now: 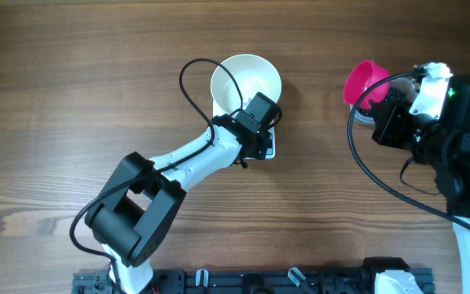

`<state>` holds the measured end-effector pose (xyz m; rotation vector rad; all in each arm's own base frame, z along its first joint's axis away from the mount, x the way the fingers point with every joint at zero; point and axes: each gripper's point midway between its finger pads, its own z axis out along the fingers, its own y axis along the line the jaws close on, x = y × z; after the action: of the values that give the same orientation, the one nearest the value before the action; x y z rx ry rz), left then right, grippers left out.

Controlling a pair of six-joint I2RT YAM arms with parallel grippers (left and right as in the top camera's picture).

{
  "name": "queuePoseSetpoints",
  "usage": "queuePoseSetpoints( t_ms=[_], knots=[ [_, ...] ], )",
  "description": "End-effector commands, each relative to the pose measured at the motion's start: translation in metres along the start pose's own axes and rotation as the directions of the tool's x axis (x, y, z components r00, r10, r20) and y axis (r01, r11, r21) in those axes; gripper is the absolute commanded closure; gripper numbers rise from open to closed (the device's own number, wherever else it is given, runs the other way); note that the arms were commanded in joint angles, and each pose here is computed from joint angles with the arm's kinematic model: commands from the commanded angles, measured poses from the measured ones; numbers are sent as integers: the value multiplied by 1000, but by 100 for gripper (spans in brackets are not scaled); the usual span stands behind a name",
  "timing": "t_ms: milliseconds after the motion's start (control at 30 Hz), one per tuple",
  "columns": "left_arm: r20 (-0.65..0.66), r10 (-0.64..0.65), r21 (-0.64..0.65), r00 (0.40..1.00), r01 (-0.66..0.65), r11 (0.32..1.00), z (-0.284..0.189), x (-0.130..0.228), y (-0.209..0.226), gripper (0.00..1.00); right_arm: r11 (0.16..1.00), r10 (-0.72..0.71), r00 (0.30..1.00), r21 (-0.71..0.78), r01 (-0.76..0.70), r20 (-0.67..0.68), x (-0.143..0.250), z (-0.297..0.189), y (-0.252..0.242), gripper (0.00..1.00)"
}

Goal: Scoop item into bowl and weigh 150g on scale
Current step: 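Move the left gripper to the scale front and hold the cup above beans, then lower the pink cup with the right gripper into the bean tub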

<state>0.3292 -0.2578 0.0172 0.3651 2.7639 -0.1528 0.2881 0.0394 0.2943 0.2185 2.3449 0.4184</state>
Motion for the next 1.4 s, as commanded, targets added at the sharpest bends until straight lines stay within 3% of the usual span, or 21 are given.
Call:
queuePoseSetpoints(
  t_ms=[0, 133, 233, 433, 467, 500, 533, 1000, 1167, 1367],
  knots=[
    [19, 9, -18, 1000, -8, 1000, -21, -7, 3, 96, 1000, -17, 999, 8, 16, 31, -6, -7, 1, 96],
    [197, -14, 63, 980, 1, 998, -104, -41, -4, 96, 1000, -17, 999, 8, 17, 31, -6, -7, 1, 96],
    [304, 18, 95, 952, -49, 994, -163, -47, 0, 96, 1000, -17, 999, 8, 17, 31, -6, -7, 1, 96],
    [211, 116, 19, 970, -123, 992, -185, -11, 31, 96, 1000, -18, 1000, 10, 18, 20, -3, -7, 0, 96],
    [203, 118, 16, 972, -123, 992, -184, -9, 31, 91, 1000, -23, 1000, 11, 23, 20, -3, -7, 0, 96],
    [205, 117, 17, 972, -123, 992, -185, -9, 31, 34, 1000, -24, 1000, 12, 24, 17, -2, -7, 0, 96],
    [207, 116, 16, 972, -122, 992, -185, -10, 32, 0, 1000, -23, 1000, 13, 23, 12, -1, -7, -1, 96],
    [160, 125, 4, 979, -128, 992, -182, 1, 36, 0, 985, -163, 969, 22, 169, -185, 46, -11, -11, 96],
    [60, 320, -34, 946, -318, 947, -180, 24, 45, 0, 987, -153, 969, 24, 161, -195, 49, -12, -12, 96],
    [55, 340, -32, 939, -338, 940, -180, 25, 45, 0, 988, -145, 967, 27, 154, -211, 52, -12, -13, 96]
  ],
)
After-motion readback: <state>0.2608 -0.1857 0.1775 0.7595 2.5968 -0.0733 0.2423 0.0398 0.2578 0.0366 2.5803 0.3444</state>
